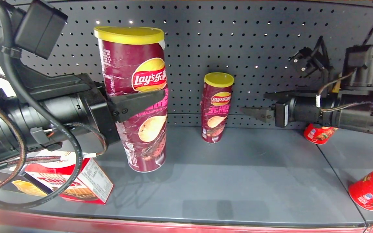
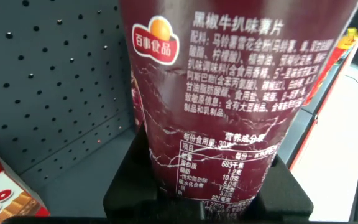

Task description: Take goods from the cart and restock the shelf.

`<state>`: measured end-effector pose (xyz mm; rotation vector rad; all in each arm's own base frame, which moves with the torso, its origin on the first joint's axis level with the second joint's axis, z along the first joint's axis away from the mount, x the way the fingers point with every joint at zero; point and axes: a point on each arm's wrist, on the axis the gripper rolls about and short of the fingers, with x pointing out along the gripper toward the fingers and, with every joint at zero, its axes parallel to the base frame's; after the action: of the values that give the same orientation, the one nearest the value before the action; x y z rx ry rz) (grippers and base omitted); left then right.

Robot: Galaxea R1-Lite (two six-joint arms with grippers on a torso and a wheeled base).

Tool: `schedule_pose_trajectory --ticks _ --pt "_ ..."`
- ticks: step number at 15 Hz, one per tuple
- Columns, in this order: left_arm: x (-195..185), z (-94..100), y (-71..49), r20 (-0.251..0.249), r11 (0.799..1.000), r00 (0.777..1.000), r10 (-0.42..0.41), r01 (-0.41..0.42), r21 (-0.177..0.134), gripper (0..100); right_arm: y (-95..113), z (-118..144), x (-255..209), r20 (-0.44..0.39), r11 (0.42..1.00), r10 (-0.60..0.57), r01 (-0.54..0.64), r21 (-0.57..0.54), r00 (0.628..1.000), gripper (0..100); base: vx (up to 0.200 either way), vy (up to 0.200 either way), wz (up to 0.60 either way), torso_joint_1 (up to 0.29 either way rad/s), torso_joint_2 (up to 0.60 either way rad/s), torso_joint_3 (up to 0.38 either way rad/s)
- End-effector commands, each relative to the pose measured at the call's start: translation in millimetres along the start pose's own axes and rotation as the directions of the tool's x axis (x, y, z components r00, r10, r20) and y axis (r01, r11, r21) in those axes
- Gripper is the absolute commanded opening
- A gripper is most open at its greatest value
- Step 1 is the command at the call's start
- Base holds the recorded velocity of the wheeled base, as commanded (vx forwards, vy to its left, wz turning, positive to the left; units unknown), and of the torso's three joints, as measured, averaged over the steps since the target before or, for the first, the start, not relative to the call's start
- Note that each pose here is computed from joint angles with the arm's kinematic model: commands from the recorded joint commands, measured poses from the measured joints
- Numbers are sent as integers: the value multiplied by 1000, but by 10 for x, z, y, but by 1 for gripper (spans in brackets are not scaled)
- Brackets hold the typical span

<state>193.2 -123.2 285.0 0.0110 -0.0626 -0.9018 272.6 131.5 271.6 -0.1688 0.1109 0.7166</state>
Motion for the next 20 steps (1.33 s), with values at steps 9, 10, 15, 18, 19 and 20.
schedule_pose_trajectory --ticks 9,10,15,18,19,20 --pt "40 -36 9 -12 1000 1000 -9 9 -5 0 -484 -341 606 170 937 346 -329 -118 923 100 0 0 0 0 0 0" --pt "44 -40 10 -14 1000 1000 -9 9 -5 0 -485 -358 647 171 936 349 -332 -119 921 100 0 0 0 0 0 0" --pt "37 -24 7 -8 1000 1000 -10 10 -29 0 -428 -392 780 172 908 416 -398 -134 893 100 0 0 0 0 0 0" --pt "38 -19 4 -7 999 1000 -13 13 -30 0 -444 -445 865 175 903 427 -408 -138 887 100 0 0 0 0 0 0" --pt "39 -24 0 -8 999 1000 -15 15 -31 0 -445 -459 891 176 901 430 -410 -140 886 100 0 0 0 0 0 0" --pt "41 -19 -3 -6 999 1000 -15 15 -30 0 -427 -494 931 170 899 436 -418 -134 884 100 0 0 0 0 0 0"
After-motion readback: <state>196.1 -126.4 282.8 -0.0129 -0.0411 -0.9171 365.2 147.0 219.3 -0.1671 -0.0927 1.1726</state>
